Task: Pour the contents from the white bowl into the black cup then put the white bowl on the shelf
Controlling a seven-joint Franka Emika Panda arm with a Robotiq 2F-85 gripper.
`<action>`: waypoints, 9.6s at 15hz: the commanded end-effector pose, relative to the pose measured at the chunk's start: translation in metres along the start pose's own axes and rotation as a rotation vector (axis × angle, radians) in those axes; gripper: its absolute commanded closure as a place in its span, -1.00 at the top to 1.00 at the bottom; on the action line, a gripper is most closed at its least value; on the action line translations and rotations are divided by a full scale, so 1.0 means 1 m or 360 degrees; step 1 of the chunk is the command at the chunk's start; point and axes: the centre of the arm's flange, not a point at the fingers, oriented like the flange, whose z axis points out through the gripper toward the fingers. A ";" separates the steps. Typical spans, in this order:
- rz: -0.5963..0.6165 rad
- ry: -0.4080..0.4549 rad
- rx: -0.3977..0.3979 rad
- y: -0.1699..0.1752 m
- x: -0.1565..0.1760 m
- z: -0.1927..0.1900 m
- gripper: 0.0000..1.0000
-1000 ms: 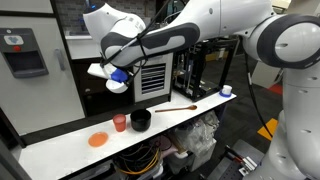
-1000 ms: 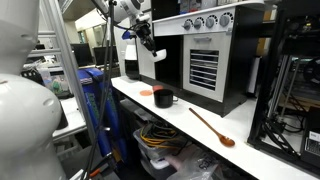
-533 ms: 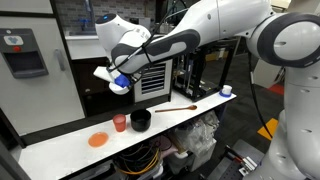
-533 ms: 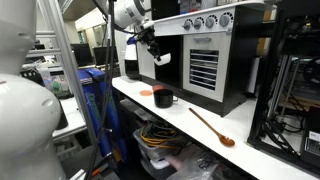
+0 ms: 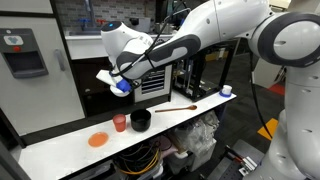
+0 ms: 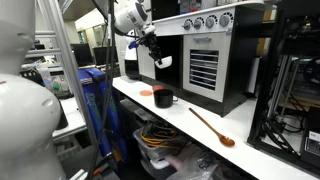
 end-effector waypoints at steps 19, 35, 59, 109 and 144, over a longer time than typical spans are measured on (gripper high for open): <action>0.0050 -0.0198 0.0149 0.010 0.017 0.063 -0.98; -0.0018 -0.0297 0.0195 -0.019 0.013 0.112 -0.98; -0.0023 -0.0290 0.0156 -0.041 0.001 0.151 -0.98; -0.0174 -0.0233 0.0207 -0.049 0.012 0.081 1.00; -0.2106 -0.0632 0.0113 0.131 0.068 -0.006 1.00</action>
